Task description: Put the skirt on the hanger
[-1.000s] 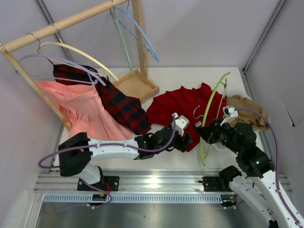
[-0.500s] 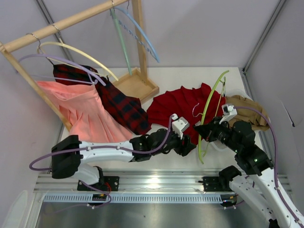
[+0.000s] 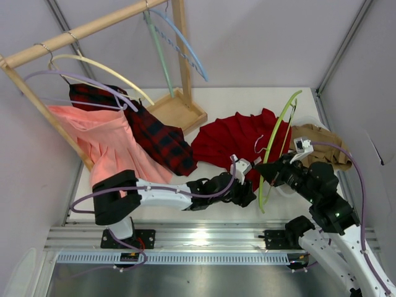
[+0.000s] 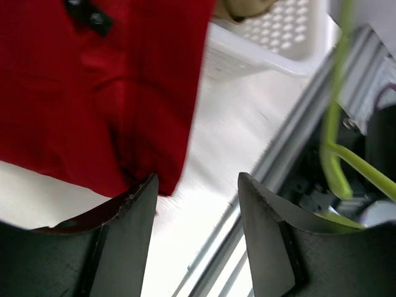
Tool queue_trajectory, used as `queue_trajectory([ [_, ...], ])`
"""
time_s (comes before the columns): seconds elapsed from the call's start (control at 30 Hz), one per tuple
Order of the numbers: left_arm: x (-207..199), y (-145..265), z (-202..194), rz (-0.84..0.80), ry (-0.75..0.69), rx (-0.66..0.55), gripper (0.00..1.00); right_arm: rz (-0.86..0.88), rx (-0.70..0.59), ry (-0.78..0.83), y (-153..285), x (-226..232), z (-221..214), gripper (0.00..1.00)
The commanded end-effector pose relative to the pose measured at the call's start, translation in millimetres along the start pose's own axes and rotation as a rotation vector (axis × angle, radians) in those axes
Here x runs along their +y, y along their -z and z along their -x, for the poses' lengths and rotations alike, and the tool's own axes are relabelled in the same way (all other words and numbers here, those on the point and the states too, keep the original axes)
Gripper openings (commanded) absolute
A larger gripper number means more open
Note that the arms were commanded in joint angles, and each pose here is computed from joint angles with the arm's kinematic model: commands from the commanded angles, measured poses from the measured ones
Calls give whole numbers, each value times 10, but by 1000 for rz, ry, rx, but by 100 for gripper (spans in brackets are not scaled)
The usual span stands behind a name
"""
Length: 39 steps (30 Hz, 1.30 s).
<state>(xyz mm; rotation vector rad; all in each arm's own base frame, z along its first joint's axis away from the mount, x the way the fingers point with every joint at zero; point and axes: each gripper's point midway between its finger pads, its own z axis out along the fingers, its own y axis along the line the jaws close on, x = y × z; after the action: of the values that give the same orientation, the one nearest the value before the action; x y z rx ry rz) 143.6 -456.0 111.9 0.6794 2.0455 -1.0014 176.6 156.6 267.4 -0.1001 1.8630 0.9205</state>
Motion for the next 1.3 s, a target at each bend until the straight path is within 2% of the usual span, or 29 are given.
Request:
queue_trajectory([
  [0.0, -28, -126, 382, 15, 77, -118, 59, 69, -88, 39, 91, 188, 233, 0],
  [0.13, 294, -149, 478, 196, 62, -161, 59, 59, -81, 36, 93, 154, 193, 0],
  [0.2, 478, -147, 418, 287, 38, -146, 58, 55, -80, 35, 83, 136, 178, 0],
  [0.27, 574, -156, 500, 341, 33, -170, 57, 47, -69, 30, 56, 95, 128, 0],
  [0.43, 807, -197, 413, 451, 35, -134, 54, 49, -67, 27, 28, 81, 105, 0],
  [0.73, 925, -152, 254, 501, 47, -82, 49, 38, -58, 29, -43, 36, 85, 0],
  [1.1, 789, -291, 57, 392, -29, 25, 42, 38, -46, 30, -124, 22, 80, 0],
  [1.27, 830, -368, -22, 412, -64, 72, 42, 31, -59, 33, -119, 20, 118, 0],
])
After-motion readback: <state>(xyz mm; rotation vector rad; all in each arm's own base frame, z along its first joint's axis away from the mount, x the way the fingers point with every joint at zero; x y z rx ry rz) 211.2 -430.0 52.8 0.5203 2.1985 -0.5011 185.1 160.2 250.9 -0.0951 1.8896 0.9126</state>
